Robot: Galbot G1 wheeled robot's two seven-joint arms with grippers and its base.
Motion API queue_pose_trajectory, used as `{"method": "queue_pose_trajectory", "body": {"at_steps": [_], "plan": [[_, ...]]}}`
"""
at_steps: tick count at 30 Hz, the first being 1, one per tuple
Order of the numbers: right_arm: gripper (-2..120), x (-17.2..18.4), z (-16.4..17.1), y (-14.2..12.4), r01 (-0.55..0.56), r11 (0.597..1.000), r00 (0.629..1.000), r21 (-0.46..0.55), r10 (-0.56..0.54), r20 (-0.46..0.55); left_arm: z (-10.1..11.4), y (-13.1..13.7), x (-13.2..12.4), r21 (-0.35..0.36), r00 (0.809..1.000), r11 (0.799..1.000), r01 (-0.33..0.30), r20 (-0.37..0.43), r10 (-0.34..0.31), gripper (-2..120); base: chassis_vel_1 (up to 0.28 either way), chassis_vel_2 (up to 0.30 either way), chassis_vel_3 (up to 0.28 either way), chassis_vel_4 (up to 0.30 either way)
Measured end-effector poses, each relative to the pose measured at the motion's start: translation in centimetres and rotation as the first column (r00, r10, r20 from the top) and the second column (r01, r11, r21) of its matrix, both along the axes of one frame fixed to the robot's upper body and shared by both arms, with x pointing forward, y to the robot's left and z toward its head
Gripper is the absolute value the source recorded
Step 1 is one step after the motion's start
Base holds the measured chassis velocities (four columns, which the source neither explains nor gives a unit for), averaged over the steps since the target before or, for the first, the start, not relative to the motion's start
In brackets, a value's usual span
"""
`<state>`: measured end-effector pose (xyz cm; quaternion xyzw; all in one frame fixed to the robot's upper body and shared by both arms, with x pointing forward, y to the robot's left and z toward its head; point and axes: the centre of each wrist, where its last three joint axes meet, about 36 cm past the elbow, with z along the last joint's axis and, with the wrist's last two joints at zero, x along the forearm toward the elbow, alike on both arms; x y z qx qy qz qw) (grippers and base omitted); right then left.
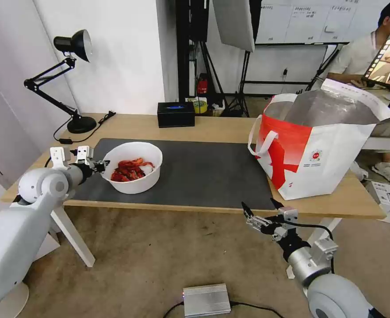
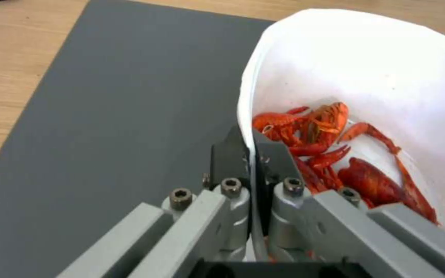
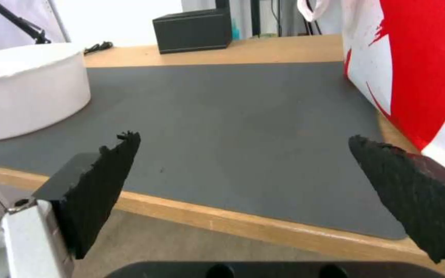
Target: Pick up the trash from the table and place it into the takeout bag.
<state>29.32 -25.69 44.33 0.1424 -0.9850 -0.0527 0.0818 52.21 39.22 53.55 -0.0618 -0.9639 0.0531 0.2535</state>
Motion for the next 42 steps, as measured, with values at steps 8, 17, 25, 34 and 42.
{"method": "queue_pose_trajectory", "body": {"at_steps": [8, 17, 25, 34, 42], "plan": [[100, 0.0, 0.0, 0.0, 0.0, 1.0, 1.0, 0.0, 0.0, 0.0, 0.5, -0.2, -0.3, -0.035, 1.0, 0.999, 0.008, 0.011, -0.008, 0, 0.0, 0.0, 0.0, 0.0], [100, 0.0, 0.0, 0.0, 0.0, 1.0, 1.0, 0.0, 0.0, 0.0, 2.0, -1.2, -0.2, -0.115, 0.999, 0.993, 0.024, 0.034, -0.021, 0, 0.0, 0.0, 0.0, 0.0], [100, 0.0, 0.0, 0.0, 0.0, 1.0, 1.0, 0.0, 0.0, 0.0, 3.1, -3.1, 0.2, -0.174, 0.998, 0.983, 0.052, 0.055, -0.044, 0, 0.0, 0.0, 0.0, 0.0], [100, 0.0, 0.0, 0.0, 0.0, 1.0, 1.0, 0.0, 0.0, 0.0, 6.5, -6.0, 1.7, -0.213, 0.993, 0.972, 0.104, 0.085, -0.088, 0, 0.0, 0.0, 0.0, 0.0], [100, 0.0, 0.0, 0.0, 0.0, 1.0, 1.0, 0.0, 0.0, 0.0, 9.3, -8.7, 2.8, -0.259, 0.982, 0.95, 0.176, 0.116, -0.15, 0, 0.0, 0.0, 0.0, 0.0]]}}
